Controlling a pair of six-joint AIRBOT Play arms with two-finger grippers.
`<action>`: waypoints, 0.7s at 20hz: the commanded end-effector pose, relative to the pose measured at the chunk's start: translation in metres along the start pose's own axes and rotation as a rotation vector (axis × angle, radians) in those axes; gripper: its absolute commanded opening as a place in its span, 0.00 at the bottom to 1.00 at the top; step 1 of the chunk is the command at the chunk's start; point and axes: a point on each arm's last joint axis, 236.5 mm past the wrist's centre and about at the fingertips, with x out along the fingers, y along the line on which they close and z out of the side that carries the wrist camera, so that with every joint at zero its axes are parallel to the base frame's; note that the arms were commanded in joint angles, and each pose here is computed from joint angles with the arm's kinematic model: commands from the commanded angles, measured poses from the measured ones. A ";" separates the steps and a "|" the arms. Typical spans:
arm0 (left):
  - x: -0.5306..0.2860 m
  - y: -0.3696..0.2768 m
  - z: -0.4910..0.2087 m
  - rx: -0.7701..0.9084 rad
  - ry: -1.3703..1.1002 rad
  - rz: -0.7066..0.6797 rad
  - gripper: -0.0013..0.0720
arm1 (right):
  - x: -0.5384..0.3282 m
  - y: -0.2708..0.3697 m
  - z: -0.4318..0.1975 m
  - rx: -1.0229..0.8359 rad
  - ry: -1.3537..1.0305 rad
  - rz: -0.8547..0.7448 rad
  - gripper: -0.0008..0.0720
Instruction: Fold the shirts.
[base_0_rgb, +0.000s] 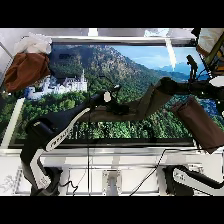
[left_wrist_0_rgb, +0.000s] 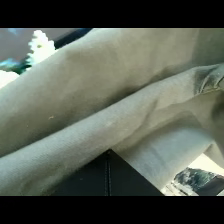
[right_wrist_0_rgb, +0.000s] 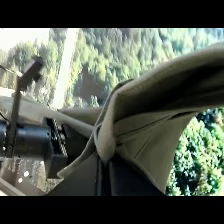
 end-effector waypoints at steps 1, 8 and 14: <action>0.008 -0.004 -0.004 -0.016 0.013 -0.014 0.03 | -0.009 0.011 0.009 -0.041 -0.048 -0.013 0.05; 0.024 -0.053 -0.015 0.056 -0.002 -0.081 0.03 | -0.045 0.013 0.015 -0.139 -0.108 -0.127 0.05; -0.013 -0.091 0.033 0.198 -0.095 -0.134 0.03 | -0.076 0.003 0.016 -0.098 -0.149 -0.146 0.05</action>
